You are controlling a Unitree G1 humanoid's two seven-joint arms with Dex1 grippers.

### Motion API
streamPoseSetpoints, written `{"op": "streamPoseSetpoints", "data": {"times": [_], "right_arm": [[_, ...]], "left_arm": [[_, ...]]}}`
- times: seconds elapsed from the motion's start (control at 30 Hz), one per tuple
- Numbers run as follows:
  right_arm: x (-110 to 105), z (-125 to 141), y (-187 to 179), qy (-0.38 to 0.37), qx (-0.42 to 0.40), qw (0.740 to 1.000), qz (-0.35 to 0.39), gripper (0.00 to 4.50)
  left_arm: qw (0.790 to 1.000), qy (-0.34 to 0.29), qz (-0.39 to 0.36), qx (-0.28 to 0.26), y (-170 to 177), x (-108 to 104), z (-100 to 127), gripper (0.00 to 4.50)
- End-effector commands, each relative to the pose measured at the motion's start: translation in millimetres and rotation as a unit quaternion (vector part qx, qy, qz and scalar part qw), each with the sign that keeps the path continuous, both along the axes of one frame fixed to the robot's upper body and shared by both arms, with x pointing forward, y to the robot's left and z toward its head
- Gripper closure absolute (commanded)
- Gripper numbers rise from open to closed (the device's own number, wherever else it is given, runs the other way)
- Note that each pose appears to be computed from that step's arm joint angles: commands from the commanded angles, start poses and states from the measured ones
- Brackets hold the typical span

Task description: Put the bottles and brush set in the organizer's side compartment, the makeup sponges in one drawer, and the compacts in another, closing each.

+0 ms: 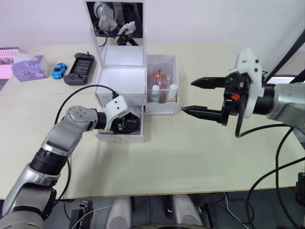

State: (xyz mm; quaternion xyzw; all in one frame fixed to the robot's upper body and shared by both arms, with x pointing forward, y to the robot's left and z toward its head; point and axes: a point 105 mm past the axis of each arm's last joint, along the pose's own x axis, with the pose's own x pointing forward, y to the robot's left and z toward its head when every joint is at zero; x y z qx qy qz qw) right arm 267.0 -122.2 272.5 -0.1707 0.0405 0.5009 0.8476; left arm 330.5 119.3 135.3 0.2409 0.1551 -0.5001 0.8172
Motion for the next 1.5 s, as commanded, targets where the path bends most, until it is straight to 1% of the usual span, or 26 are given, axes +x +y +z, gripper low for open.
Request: {"op": "streamPoseSetpoints", "data": {"times": [0.03,0.13,0.2,0.23,0.27,0.37,0.43,0.53,0.6,0.67,0.73,0.87,0.9,0.97,1.0,1.07,1.1,1.17,1.2,1.23,1.3,1.37,1.4,1.43,1.5], "right_arm": [[-3.0,8.4,0.6,-0.019,0.001,1.000,0.000,0.00],[-2.9,7.4,0.9,-0.019,0.001,1.000,-0.001,0.00],[-2.4,6.6,0.7,-0.018,0.002,1.000,-0.003,0.00],[-2.3,6.2,0.6,-0.018,0.002,1.000,-0.003,0.00],[-2.3,6.0,0.6,-0.018,0.002,1.000,-0.003,0.00],[-2.3,5.7,0.0,-0.018,0.002,1.000,-0.003,0.00],[-3.1,6.8,-1.3,-0.016,0.000,1.000,-0.003,0.00],[-3.6,11.1,-2.6,-0.021,0.001,1.000,0.000,0.00],[-5.2,13.5,-1.4,-0.021,0.004,1.000,0.010,0.00],[-5.4,14.3,0.6,-0.019,0.007,1.000,0.022,0.00],[-5.2,13.3,1.1,-0.015,0.007,0.999,0.029,0.00],[-15.0,0.8,1.2,0.023,-0.016,0.997,0.070,0.00],[-17.0,-0.9,1.1,0.028,-0.020,0.996,0.077,0.00],[-22.2,-7.8,4.9,0.041,-0.028,0.994,0.098,0.00],[-23.2,-10.7,7.7,0.046,-0.028,0.993,0.106,0.00],[-21.9,-12.8,11.3,0.048,-0.025,0.992,0.113,0.00],[-21.1,-12.9,12.4,0.047,-0.023,0.992,0.114,0.00],[-19.5,-12.8,14.1,0.048,-0.021,0.991,0.119,0.00],[-18.4,-13.0,14.7,0.048,-0.021,0.991,0.121,0.00],[-16.8,-13.1,15.3,0.047,-0.022,0.991,0.122,0.00],[-12.8,-12.3,15.7,0.042,-0.023,0.992,0.119,0.00],[-10.6,-11.1,15.8,0.037,-0.024,0.992,0.117,0.00],[-10.0,-10.6,15.8,0.036,-0.024,0.992,0.117,0.00],[-9.8,-10.3,15.8,0.035,-0.024,0.992,0.117,0.00],[-9.5,-10.0,15.7,0.034,-0.024,0.992,0.116,0.00]], "left_arm": [[1.000,-0.024,-0.009,-0.003,-4.2,2.6,11.6,1.87],[1.000,-0.020,-0.007,-0.009,-4.7,3.7,12.7,1.87],[1.000,-0.022,-0.002,-0.013,-4.2,6.1,15.5,0.80],[1.000,-0.022,-0.003,-0.018,-4.7,6.3,17.7,0.48],[1.000,-0.022,-0.004,-0.022,-5.1,6.2,19.9,0.05],[0.999,-0.022,-0.023,-0.032,-6.8,1.1,28.7,0.05],[0.998,-0.022,-0.053,-0.035,-5.3,-9.3,37.5,0.05],[0.997,-0.029,-0.058,-0.044,3.1,-15.0,51.6,0.05],[0.996,-0.038,-0.061,-0.054,15.2,-21.4,66.6,0.05],[0.995,-0.029,-0.065,-0.075,28.1,-33.1,79.8,0.05],[0.994,-0.004,-0.061,-0.091,35.4,-41.4,83.6,0.05],[0.986,0.077,-0.043,-0.142,56.4,-73.3,78.6,0.05],[0.984,0.090,-0.037,-0.152,58.0,-77.7,76.7,0.05],[0.976,0.122,0.008,-0.180,68.1,-84.5,57.4,0.05],[0.974,0.137,0.027,-0.178,73.2,-93.1,41.5,0.05],[0.969,0.154,0.057,-0.187,77.8,-106.1,23.6,0.05],[0.967,0.155,0.070,-0.190,79.3,-109.5,18.6,0.05],[0.965,0.163,0.084,-0.187,80.0,-119.6,6.3,0.55],[0.965,0.158,0.096,-0.185,81.6,-121.3,0.2,0.92],[0.967,0.152,0.105,-0.177,83.1,-123.5,-7.4,1.42],[0.966,0.127,0.141,-0.178,87.4,-119.5,-19.2,2.50],[0.963,0.110,0.161,-0.184,87.5,-116.5,-25.0,3.50],[0.961,0.102,0.168,-0.193,85.2,-114.8,-26.9,4.09],[0.959,0.098,0.171,-0.201,82.0,-114.0,-28.4,4.49],[0.956,0.085,0.179,-0.214,75.8,-111.4,-30.7,4.49]]}}
